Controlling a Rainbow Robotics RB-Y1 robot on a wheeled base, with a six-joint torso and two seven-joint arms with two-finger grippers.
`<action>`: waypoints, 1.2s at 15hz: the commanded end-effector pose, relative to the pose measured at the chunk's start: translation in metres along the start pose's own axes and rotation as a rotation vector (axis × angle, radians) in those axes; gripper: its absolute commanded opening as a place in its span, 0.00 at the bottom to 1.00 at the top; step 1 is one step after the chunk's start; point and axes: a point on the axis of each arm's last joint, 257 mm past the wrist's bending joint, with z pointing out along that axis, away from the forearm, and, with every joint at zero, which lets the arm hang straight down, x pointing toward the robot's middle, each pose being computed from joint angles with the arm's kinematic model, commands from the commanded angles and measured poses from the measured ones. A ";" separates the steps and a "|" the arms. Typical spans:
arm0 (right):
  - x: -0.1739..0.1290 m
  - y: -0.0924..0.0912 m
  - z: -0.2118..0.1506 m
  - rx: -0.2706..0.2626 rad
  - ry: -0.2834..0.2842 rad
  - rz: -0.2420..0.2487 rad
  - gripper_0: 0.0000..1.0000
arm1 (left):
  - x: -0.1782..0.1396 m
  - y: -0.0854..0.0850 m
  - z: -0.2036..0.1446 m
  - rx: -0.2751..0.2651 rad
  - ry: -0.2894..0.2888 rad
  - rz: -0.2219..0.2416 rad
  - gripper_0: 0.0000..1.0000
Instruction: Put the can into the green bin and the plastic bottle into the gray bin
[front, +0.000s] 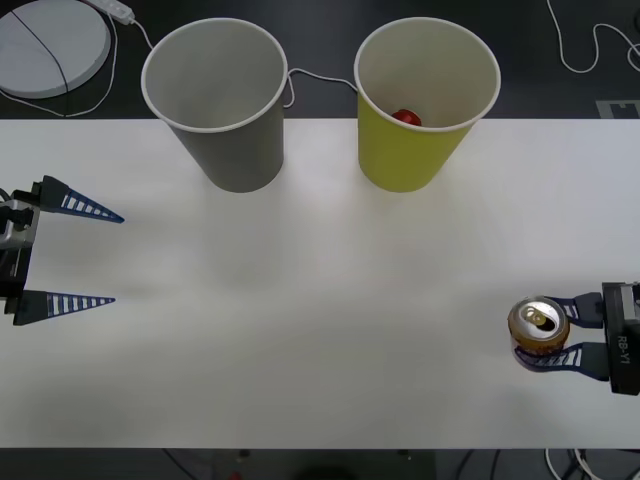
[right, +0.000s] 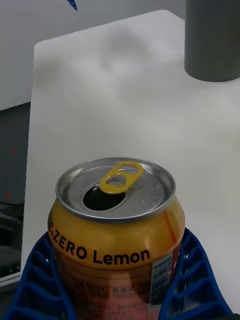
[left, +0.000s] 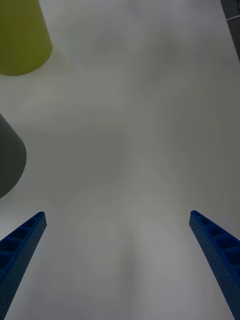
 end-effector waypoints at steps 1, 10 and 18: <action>-0.015 -0.005 -0.012 -0.003 0.042 0.053 0.00 | 0.000 0.000 0.000 0.000 0.000 0.000 1.00; -0.065 -0.023 -0.055 0.052 0.211 0.238 0.00 | 0.000 0.000 0.000 0.000 0.000 0.000 1.00; -0.118 -0.066 -0.080 0.122 0.343 0.366 0.00 | 0.000 0.000 0.000 0.000 0.000 0.000 1.00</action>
